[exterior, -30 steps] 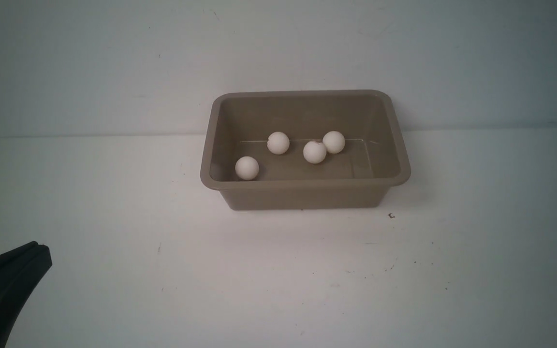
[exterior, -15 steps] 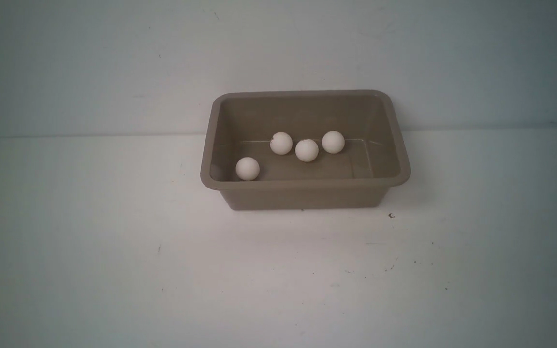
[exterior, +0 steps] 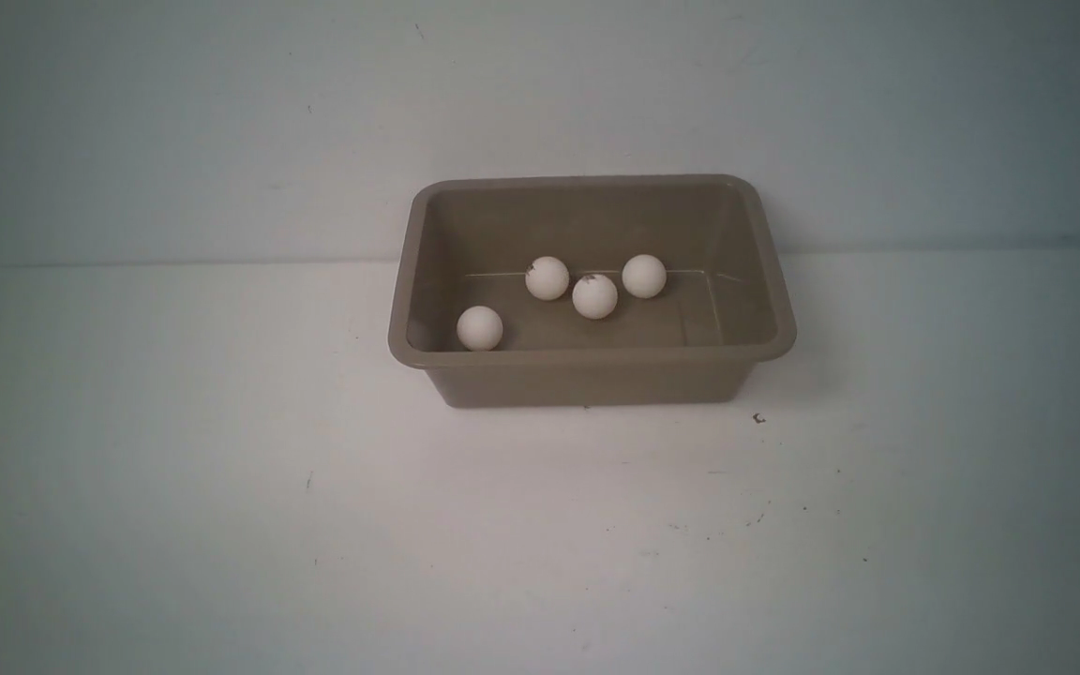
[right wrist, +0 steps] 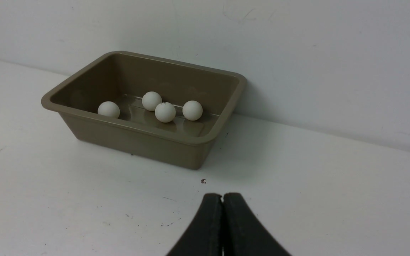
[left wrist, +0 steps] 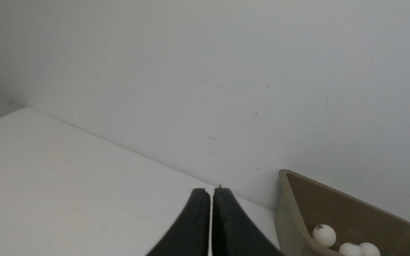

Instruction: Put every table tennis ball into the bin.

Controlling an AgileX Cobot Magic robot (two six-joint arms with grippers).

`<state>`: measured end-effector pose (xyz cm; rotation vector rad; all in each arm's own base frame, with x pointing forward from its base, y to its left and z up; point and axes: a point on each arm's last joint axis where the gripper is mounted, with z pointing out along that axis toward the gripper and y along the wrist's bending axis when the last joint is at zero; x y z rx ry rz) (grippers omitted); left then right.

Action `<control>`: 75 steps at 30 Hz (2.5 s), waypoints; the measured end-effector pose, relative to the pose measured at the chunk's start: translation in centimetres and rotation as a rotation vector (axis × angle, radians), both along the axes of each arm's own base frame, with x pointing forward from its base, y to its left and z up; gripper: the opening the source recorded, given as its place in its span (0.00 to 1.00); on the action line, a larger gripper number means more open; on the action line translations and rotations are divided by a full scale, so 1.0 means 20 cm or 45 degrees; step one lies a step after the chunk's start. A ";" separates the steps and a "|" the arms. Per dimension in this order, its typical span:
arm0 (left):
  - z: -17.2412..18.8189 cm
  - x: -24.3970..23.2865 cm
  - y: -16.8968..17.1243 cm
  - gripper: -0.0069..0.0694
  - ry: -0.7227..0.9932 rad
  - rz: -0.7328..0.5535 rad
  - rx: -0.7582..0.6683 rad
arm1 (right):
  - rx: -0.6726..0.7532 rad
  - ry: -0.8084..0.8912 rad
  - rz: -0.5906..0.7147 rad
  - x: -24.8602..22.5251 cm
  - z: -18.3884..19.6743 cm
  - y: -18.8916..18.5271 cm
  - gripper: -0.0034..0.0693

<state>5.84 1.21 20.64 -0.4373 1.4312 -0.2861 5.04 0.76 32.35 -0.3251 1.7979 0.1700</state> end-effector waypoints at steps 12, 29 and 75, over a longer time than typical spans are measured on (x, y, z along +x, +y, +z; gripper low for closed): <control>0.00 -0.01 0.01 0.08 0.002 0.049 0.116 | -0.001 0.002 0.000 0.00 0.00 0.00 0.02; 0.01 -0.02 0.01 0.08 -0.020 0.036 0.016 | -0.005 0.001 0.001 0.00 0.00 0.00 0.02; -0.18 -0.03 -0.07 0.08 0.495 -0.256 0.493 | -0.005 0.001 0.001 0.00 0.00 0.00 0.02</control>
